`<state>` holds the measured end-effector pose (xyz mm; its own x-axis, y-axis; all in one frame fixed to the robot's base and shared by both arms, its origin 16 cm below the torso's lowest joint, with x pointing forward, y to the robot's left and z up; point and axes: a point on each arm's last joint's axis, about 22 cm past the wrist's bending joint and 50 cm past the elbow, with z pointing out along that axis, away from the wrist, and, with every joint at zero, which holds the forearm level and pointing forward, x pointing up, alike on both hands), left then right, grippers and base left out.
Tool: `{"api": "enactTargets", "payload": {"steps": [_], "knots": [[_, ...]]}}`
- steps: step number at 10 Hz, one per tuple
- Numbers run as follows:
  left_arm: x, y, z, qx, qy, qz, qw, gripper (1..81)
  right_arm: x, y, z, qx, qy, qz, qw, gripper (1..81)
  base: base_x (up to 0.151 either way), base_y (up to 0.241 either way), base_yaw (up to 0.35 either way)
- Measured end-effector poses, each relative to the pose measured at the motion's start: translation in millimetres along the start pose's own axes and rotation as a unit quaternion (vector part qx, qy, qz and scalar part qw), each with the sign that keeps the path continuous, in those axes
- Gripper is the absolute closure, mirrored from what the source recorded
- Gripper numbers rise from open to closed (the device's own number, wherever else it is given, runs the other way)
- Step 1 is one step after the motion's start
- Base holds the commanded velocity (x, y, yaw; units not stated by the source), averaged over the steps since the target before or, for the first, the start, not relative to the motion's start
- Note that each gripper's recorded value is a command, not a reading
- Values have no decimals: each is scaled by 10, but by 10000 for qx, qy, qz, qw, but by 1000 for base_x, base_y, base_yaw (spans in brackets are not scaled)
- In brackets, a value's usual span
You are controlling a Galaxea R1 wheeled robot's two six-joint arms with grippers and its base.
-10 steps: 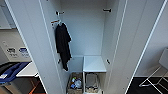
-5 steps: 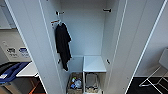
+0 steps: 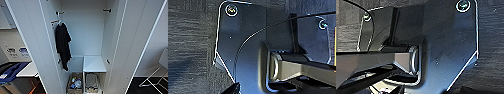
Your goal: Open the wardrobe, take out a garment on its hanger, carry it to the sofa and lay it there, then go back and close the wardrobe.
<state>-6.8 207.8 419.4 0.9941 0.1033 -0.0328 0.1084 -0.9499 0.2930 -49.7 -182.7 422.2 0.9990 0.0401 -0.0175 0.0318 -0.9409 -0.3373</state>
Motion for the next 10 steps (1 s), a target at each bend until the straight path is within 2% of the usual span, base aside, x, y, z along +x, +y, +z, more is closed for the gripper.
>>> {"api": "enactTargets", "payload": {"steps": [2, 4, 10], "knots": [[-80, -2, 0, 2, -52, -10, 10000, 10, -85, 18, -10, -15, -44, 10, 10000, 10, 94, 0, 0], [72, 9, 0, -7, 52, 14, 10000, 10, 105, 22, -2, -8, 100, -19, 9999, 10, 94, 0, 0], [9, 1, 0, -1, 7, 4, 10000, 10, 33, 10, -3, -2, 54, -5, 10000, 10, 94, 0, 0]]}}
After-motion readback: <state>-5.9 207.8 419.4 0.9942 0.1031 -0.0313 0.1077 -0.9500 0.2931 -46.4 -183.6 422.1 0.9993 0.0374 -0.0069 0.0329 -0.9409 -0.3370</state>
